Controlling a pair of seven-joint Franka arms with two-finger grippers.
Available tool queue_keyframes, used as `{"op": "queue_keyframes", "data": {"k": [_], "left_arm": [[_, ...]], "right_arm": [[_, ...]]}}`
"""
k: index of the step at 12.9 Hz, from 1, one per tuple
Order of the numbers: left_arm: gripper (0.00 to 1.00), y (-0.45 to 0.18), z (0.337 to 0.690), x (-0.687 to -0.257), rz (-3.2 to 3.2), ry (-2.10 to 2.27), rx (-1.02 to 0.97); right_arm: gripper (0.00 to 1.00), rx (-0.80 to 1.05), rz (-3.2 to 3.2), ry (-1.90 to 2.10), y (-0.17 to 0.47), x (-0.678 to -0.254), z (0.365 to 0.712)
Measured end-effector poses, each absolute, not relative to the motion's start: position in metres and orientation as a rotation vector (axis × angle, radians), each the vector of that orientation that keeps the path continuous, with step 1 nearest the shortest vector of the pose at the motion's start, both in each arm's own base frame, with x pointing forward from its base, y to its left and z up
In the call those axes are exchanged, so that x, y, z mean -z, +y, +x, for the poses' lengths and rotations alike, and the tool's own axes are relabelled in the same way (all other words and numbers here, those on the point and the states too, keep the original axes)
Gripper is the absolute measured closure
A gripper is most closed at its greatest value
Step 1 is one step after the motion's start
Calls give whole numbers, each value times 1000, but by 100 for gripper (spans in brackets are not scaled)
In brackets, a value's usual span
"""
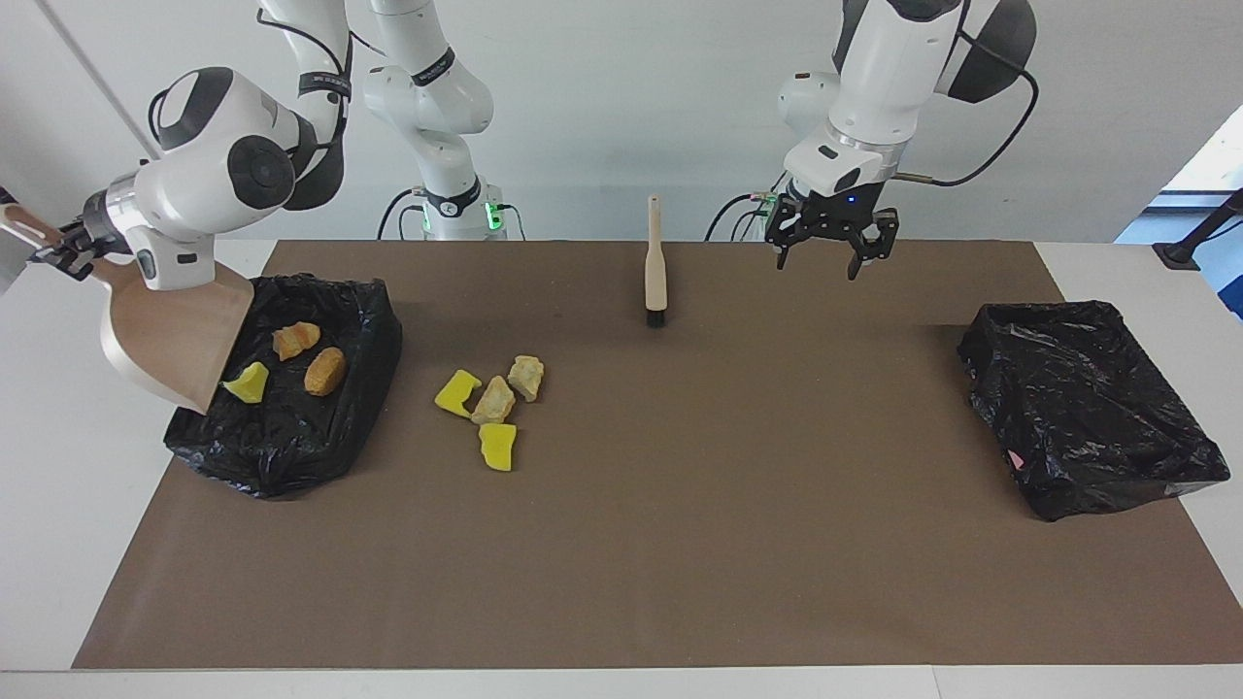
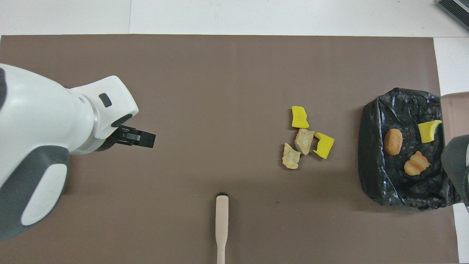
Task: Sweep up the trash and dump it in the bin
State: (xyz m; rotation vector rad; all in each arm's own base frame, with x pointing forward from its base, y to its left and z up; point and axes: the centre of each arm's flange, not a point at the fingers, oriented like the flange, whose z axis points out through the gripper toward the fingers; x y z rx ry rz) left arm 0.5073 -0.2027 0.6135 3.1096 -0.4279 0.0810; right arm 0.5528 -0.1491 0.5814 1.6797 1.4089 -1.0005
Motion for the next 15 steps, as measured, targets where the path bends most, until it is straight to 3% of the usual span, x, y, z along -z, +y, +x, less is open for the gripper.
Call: {"op": "queue_keyframes", "data": {"k": [2,4,9,13,15], "left_arm": [[0,-166,516,-631,3119,-400,-49],[0,-143,518,-642,3127,-377,-17],[0,-126,518,-660,3131,-329,-4],[0,-122,519,-661,3131,-320,-2],[0,-123,518,-662,3131,-323,-2]], "right_arm": [[68,910,1789,1344,-112,-616,548],[68,798,1908,1274,-56,-617,545],[68,473,2397,1010,36,-576,546],[68,320,2591,738,144,-503,574],[68,264,2755,557,190,-490,590]]}}
